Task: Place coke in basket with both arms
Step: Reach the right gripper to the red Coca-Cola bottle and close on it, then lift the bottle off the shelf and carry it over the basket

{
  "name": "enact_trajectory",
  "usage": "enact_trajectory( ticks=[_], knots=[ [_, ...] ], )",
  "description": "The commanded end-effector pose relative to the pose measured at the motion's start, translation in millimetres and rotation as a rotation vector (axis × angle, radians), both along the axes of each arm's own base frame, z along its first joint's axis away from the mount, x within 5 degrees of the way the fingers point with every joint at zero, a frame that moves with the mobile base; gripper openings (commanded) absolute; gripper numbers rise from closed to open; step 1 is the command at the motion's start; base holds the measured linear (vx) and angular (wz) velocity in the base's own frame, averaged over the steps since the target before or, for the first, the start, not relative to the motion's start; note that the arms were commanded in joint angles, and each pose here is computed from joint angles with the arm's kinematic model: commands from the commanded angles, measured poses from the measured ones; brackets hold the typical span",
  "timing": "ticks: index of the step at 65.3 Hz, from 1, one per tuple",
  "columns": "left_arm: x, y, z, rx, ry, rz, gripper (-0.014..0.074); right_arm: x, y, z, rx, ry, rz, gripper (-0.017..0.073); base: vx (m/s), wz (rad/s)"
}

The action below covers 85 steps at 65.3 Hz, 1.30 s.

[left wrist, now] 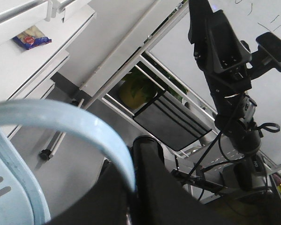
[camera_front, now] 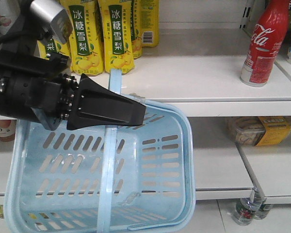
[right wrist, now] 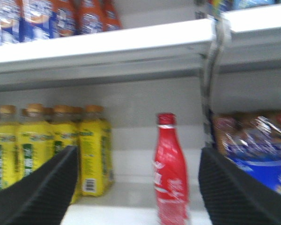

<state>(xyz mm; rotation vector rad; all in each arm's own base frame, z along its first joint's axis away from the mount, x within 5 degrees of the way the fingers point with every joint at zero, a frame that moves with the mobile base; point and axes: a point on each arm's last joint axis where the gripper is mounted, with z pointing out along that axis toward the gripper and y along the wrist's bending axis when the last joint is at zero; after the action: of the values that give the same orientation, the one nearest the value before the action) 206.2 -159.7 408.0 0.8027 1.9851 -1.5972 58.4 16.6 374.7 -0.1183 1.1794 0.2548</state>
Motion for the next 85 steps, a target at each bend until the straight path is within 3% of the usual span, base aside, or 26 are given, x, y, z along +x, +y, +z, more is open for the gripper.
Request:
enact_trajectory(
  ticks=[1,30,47,60,70,83,85],
  knots=[
    [-9.4,1.6,24.1,-0.106,-0.062,0.004,-0.0006,13.9,6.9,18.1,-0.017,-0.030,0.046,0.0585,0.00,0.00],
    [-9.4,1.6,24.1,-0.106,-0.062,0.004,-0.0006,124.3,15.9,49.2,-0.056,0.244,-0.052,0.0584,0.00,0.00],
    [-9.4,1.6,24.1,-0.106,-0.062,0.004,-0.0006,188.4,25.9,60.6,-0.091,0.295,-0.062,0.0584,0.00,0.00],
    [-9.4,1.6,24.1,-0.106,-0.062,0.004,-0.0006,224.4,24.9,66.6,-0.097,0.367,-0.134,0.0561,0.00,0.00],
    [-9.4,1.6,24.1,-0.106,-0.062,0.004,-0.0006,228.7,25.1,70.3,-0.136,0.353,-0.149,0.0415,0.00,0.00],
    [-9.4,1.6,24.1,-0.106,-0.062,0.004,-0.0006,209.4,16.9,82.2,-0.120,0.354,-0.202,0.0009,0.00,0.00],
    [-9.4,1.6,24.1,-0.106,-0.062,0.004,-0.0006,204.3,14.4,84.6,-0.116,0.359,-0.220,-0.0017,0.00,0.00]
  ],
)
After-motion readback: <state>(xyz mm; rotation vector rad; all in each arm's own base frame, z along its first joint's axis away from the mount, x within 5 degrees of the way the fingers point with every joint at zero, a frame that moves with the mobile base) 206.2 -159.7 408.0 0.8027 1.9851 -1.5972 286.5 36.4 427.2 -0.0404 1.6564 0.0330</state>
